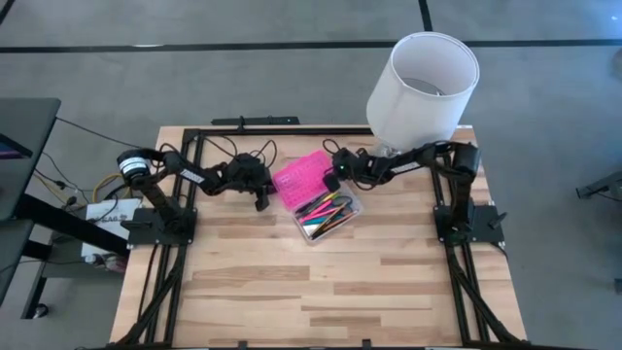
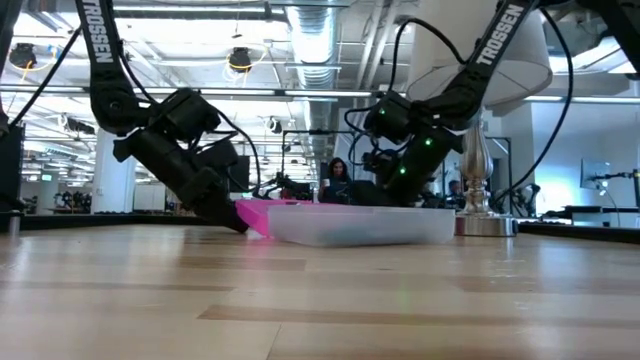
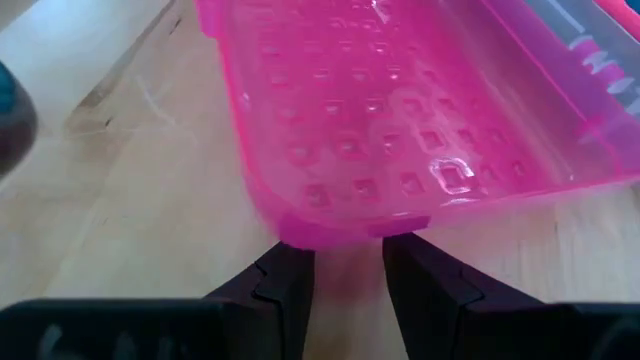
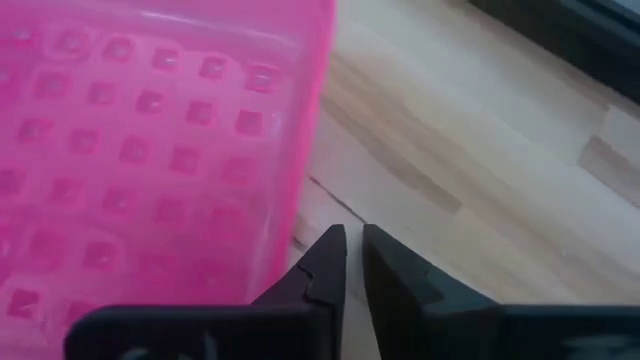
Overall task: Pick & place school supplies into a supply box
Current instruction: Close the pink supply box
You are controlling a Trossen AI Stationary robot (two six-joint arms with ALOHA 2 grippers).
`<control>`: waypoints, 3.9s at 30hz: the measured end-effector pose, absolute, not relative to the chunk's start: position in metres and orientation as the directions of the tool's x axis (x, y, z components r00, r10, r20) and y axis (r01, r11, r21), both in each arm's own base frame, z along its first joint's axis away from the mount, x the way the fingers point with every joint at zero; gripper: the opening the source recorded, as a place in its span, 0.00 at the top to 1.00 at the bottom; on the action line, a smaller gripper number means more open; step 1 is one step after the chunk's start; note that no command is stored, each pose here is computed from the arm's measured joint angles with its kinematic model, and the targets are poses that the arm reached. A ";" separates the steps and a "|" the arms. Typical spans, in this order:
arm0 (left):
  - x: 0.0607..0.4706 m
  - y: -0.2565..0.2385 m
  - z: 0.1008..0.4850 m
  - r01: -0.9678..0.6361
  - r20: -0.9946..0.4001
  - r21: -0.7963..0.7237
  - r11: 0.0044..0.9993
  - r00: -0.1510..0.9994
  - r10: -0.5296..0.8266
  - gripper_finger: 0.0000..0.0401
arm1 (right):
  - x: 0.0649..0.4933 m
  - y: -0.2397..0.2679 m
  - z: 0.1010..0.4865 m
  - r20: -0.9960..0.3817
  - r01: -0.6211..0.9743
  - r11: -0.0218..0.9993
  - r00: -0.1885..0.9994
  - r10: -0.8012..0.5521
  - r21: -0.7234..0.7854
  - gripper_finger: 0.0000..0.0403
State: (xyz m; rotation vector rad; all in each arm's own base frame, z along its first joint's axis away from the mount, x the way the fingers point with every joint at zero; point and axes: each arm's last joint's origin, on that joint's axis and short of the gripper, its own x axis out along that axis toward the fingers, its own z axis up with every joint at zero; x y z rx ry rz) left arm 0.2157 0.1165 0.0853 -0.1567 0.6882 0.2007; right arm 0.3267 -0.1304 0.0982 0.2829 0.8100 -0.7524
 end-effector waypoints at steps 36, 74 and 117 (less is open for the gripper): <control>0.199 0.097 0.072 -0.257 -0.672 0.061 0.964 0.704 0.230 0.72 | 0.345 -0.100 0.103 -0.714 0.458 0.870 0.546 -0.438 -0.183 0.99; 0.175 0.098 0.072 -0.288 -0.546 0.148 0.946 0.774 0.321 0.72 | 0.343 0.032 0.155 -0.650 0.198 0.949 0.692 -0.314 -0.247 0.99; 0.173 0.089 0.083 -0.119 -0.385 0.122 0.985 0.909 0.158 0.72 | 0.322 0.075 0.138 -0.789 0.091 0.973 0.572 -0.224 -0.211 0.99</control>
